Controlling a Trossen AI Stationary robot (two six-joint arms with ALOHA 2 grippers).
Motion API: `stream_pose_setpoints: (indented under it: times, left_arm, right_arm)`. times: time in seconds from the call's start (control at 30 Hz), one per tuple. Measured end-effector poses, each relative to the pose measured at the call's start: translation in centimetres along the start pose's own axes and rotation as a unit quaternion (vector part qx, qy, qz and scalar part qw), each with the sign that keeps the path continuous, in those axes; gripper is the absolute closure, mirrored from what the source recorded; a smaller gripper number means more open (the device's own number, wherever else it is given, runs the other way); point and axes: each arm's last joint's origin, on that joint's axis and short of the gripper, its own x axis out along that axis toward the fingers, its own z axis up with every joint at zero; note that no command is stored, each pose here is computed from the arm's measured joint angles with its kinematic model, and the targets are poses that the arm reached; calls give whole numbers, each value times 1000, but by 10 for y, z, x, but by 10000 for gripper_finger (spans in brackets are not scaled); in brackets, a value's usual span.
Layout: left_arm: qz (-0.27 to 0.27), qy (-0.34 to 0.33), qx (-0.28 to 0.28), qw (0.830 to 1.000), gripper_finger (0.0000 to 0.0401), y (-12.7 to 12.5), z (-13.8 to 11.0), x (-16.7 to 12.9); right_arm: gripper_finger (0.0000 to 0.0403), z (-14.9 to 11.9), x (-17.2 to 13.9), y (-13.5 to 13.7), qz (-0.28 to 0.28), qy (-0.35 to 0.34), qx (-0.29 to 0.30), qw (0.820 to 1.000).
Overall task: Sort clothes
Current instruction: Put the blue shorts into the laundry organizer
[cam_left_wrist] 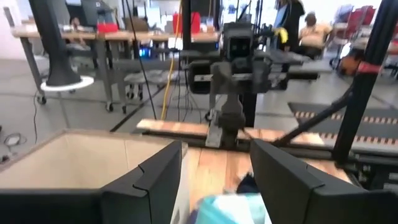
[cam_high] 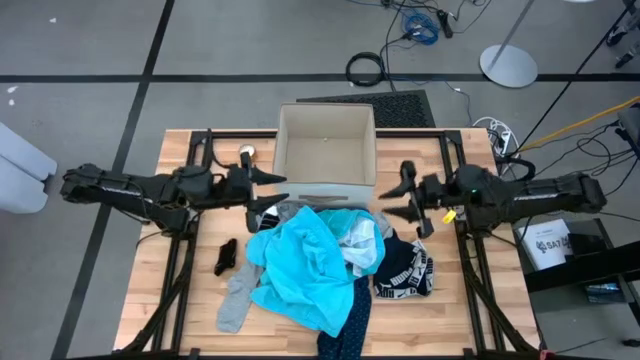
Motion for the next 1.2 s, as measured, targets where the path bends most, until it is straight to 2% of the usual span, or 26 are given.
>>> stream_pose_setpoints:
  times: [0.07,0.3,0.6,0.67,0.8,0.93,1.1,1.2]
  left_arm:
    - [-2,8,0,1000,201,-3,-2,-1]
    - [-4,50,3,999,201,-7,-11,-1]
    - [-22,77,36,996,201,-12,-21,12]
    - [-27,86,38,995,201,-13,-25,16]
    - [-28,104,43,993,201,-15,-31,22]
    - [-28,116,47,992,201,-16,-36,27]
    - [-37,129,49,990,201,-19,-43,35]
    - [-39,141,52,988,201,-21,-49,40]
  right_arm:
    - [260,-1,6,4,29,-5,-3,1000]
    - [260,-6,21,15,64,-28,-5,998]
    - [259,-33,47,13,62,17,2,998]
    - [259,-36,52,12,63,15,-12,998]
    - [259,-24,63,12,63,13,-18,998]
    - [259,-14,74,16,71,56,-6,996]
    - [259,-17,84,25,86,106,-4,991]
    - [259,-20,87,29,93,113,-4,989]
